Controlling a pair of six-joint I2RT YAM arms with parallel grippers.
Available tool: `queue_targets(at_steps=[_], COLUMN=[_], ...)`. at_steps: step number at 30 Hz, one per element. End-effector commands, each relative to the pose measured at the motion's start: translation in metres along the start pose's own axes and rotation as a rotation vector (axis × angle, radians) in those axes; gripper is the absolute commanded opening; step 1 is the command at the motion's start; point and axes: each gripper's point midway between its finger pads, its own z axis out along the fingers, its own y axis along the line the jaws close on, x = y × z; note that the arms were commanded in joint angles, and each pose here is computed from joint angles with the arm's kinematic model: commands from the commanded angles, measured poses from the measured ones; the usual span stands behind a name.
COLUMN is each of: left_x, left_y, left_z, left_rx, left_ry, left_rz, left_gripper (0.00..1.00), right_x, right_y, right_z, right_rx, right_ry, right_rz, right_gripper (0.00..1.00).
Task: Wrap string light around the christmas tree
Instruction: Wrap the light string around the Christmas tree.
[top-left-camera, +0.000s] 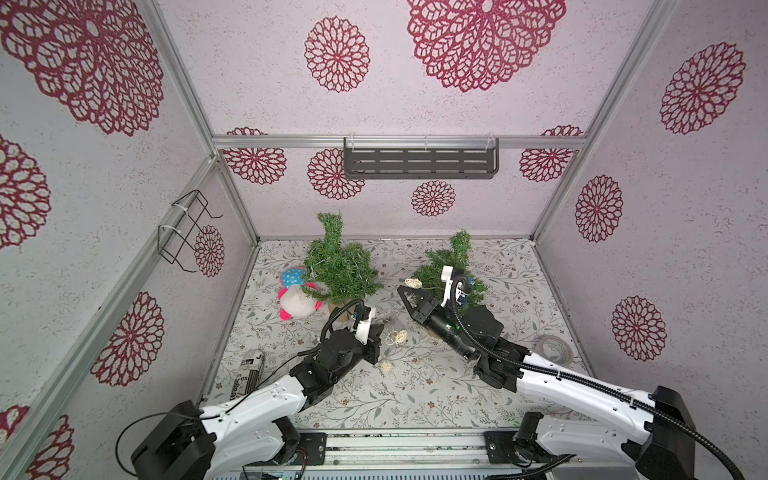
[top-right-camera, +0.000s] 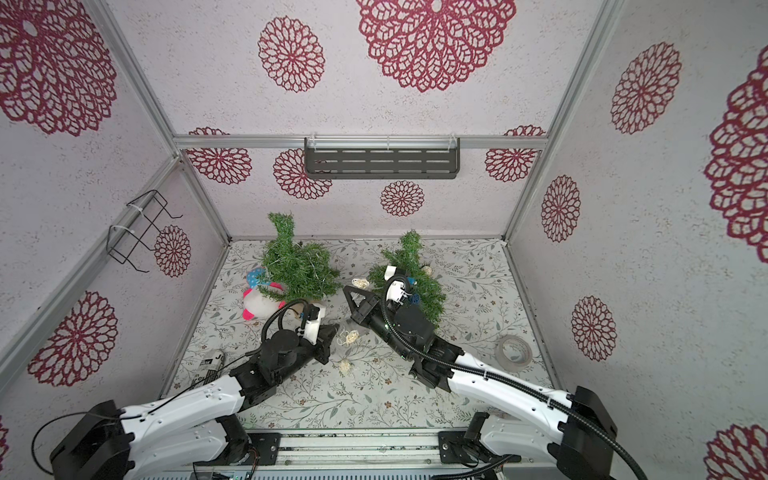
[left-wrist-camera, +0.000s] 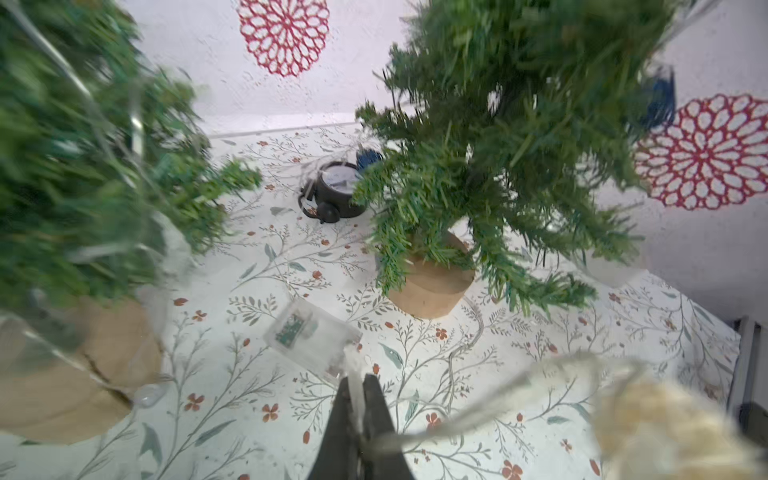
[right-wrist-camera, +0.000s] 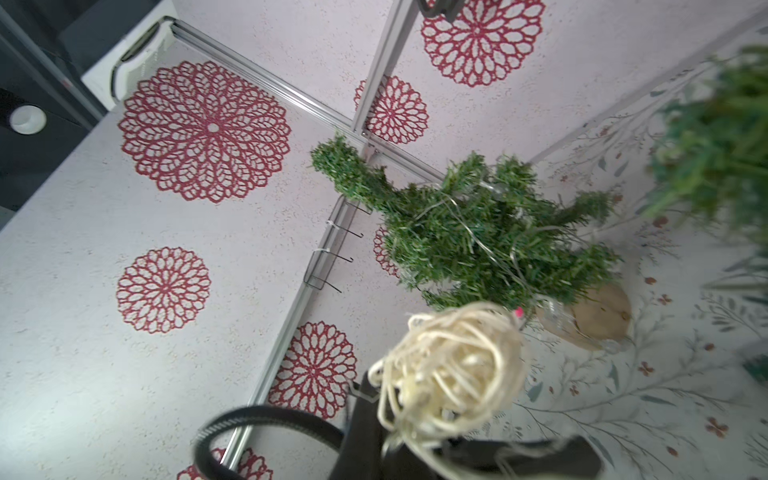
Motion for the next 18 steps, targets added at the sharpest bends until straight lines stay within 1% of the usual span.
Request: queue_targets(at_steps=[1,3,5,6,8,11,14,16,18], left_x=[-0.006,-0.024,-0.039,-0.046,-0.057,-0.074,-0.099,-0.112,-0.12], left_y=[0.031,0.037,0.036,0.034,0.029,0.022,0.022,0.027,0.039], left_z=[-0.031,-0.046,-0.049,-0.049,-0.043,-0.032,-0.025,-0.022,-0.017], left_rx=[-0.164,-0.192,-0.185,-0.175,-0.159,-0.148,-0.158,-0.176,-0.225], left_ry=[0.092,0.099,0.119,0.135,0.173,0.218,0.213,0.21,0.218], left_rz=[-0.017,-0.024,-0.027,-0.027,-0.018,-0.008,-0.015,-0.021,-0.044], left_gripper=[0.0,0.0,0.0,0.0,0.0,0.0,0.0,0.0,0.0], right_x=[0.005,0.011,0.013,0.013,0.008,0.0,-0.013,-0.022,-0.037], right_y=[-0.023,-0.041,-0.051,-0.058,-0.068,-0.085,-0.099,-0.1,-0.096], right_z=[-0.009,-0.016,-0.024,-0.03,-0.041,-0.062,-0.086,-0.099,-0.112], right_rx=[0.066,0.119,0.17,0.211,0.277,0.362,0.437,0.458,0.473], right_ry=[0.009,0.031,0.051,0.07,0.095,0.128,0.125,0.11,0.081], right_rz=[-0.012,-0.025,-0.078,-0.113,-0.172,-0.231,-0.269,-0.3,-0.343], right_gripper=[0.18,0.38,0.54,0.6,0.69,0.76,0.8,0.82,0.84])
